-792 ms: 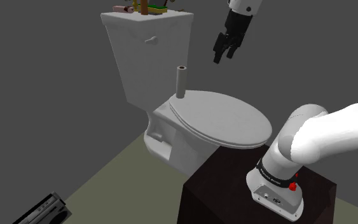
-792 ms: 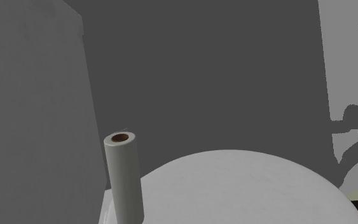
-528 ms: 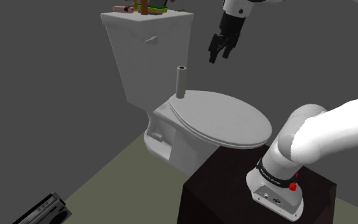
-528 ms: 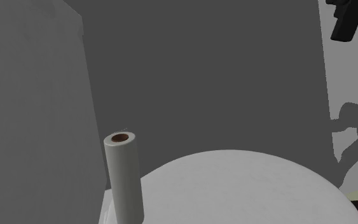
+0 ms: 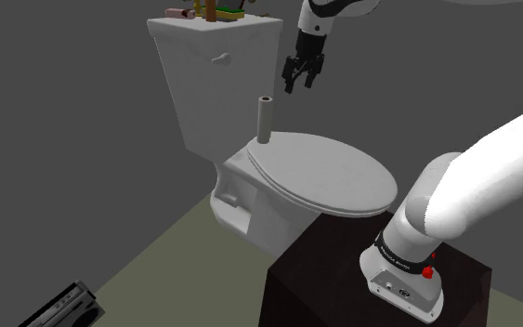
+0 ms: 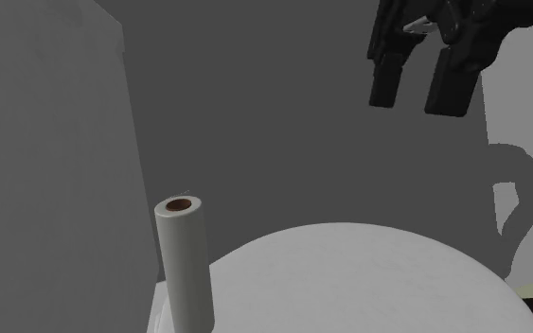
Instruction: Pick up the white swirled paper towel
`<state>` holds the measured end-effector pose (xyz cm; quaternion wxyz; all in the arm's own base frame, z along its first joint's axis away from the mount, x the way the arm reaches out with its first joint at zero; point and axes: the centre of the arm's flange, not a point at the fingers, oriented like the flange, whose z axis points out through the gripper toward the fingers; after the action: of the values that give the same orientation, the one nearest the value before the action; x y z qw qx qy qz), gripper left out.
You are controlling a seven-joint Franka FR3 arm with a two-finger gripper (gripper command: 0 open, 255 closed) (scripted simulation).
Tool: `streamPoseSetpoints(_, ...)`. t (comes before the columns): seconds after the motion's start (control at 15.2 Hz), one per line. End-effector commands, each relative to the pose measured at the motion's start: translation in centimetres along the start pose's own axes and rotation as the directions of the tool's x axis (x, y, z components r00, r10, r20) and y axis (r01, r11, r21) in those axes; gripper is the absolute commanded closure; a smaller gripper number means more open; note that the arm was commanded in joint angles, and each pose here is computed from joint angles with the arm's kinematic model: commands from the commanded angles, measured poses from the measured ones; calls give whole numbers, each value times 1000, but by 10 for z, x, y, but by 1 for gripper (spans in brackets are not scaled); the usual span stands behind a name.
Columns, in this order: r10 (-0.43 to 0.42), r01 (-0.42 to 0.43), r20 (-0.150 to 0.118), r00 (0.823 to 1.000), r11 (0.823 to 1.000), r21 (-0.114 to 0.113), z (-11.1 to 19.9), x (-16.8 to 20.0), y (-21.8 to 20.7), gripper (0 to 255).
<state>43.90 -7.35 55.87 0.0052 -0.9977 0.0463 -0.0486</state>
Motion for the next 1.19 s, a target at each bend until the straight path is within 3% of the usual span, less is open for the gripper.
streamPoseSetpoints(0.0, 13, -13, 12, 1000, 1000, 0, 13, 26, 9, 0)
streamPoseSetpoints(1.12, 116, -117, 104, 988, 993, -1, 126, 210, 86, 0)
